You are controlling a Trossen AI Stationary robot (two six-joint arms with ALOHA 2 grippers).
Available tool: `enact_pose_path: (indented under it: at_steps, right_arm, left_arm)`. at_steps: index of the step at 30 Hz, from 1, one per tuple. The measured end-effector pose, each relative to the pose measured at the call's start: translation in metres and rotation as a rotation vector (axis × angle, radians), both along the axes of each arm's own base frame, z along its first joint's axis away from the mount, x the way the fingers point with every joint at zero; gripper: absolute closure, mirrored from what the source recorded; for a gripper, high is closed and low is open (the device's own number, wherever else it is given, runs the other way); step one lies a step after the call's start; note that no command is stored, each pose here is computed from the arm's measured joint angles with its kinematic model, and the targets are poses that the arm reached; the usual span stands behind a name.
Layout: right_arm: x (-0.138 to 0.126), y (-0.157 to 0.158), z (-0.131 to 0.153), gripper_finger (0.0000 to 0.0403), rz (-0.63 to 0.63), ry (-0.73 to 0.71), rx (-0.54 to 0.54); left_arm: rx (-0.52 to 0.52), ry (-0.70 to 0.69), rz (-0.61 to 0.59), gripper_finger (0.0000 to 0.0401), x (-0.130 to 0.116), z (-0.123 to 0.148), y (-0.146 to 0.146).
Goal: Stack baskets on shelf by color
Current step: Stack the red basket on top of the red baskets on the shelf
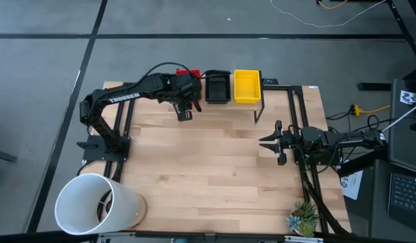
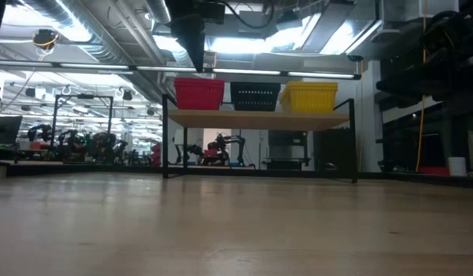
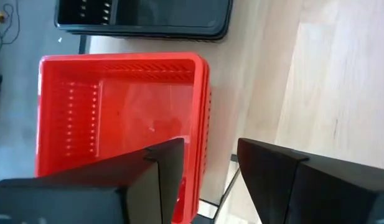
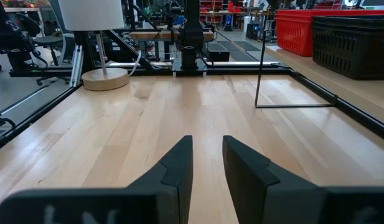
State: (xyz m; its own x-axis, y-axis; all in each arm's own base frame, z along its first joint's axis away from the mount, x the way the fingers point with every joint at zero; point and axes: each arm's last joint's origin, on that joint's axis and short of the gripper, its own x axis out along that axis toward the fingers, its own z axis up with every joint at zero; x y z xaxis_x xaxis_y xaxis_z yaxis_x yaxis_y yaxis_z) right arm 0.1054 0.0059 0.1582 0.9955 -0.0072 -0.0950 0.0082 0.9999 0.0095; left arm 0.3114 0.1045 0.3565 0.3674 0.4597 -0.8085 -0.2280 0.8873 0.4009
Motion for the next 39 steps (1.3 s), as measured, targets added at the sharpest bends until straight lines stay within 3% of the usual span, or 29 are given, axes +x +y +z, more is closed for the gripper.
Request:
enact_pose_path:
  at_steps: [6, 9, 14, 17, 25, 32, 39]
  right_arm:
    - [0.000, 0.000, 0.000, 0.0315, 0.000, 0.000, 0.000]
    - [0.000, 0.000, 0.000, 0.0315, 0.000, 0.000, 0.000]
    - [0.000, 0.000, 0.000, 0.0315, 0.000, 0.000, 0.000]
    - [0.000, 0.000, 0.000, 0.0315, 0.000, 0.000, 0.000]
    - [0.000, 0.000, 0.000, 0.0315, 0.001, -0.002, 0.000]
    - [0.000, 0.000, 0.000, 0.0315, 0.001, -0.002, 0.000]
    - [0.000, 0.000, 0.000, 0.0315, 0.000, -0.001, 0.000]
  left_arm:
    - [-0.064, -0.112, 0.021, 0.0257, 0.008, 0.003, -0.010]
    - [-0.083, -0.092, 0.007, 0.0257, 0.009, 0.001, -0.019]
    - [-0.134, -0.030, -0.140, 0.0261, 0.005, 0.002, -0.037]
    - [-0.153, -0.062, -0.230, 0.0262, 0.004, 0.007, -0.041]
    - [0.068, -0.299, -0.282, 0.0262, 0.021, 0.026, 0.003]
    - [-0.049, -0.347, -0.243, 0.0262, 0.019, 0.007, 0.062]
    - [-0.071, -0.345, -0.246, 0.0262, 0.026, -0.002, 0.064]
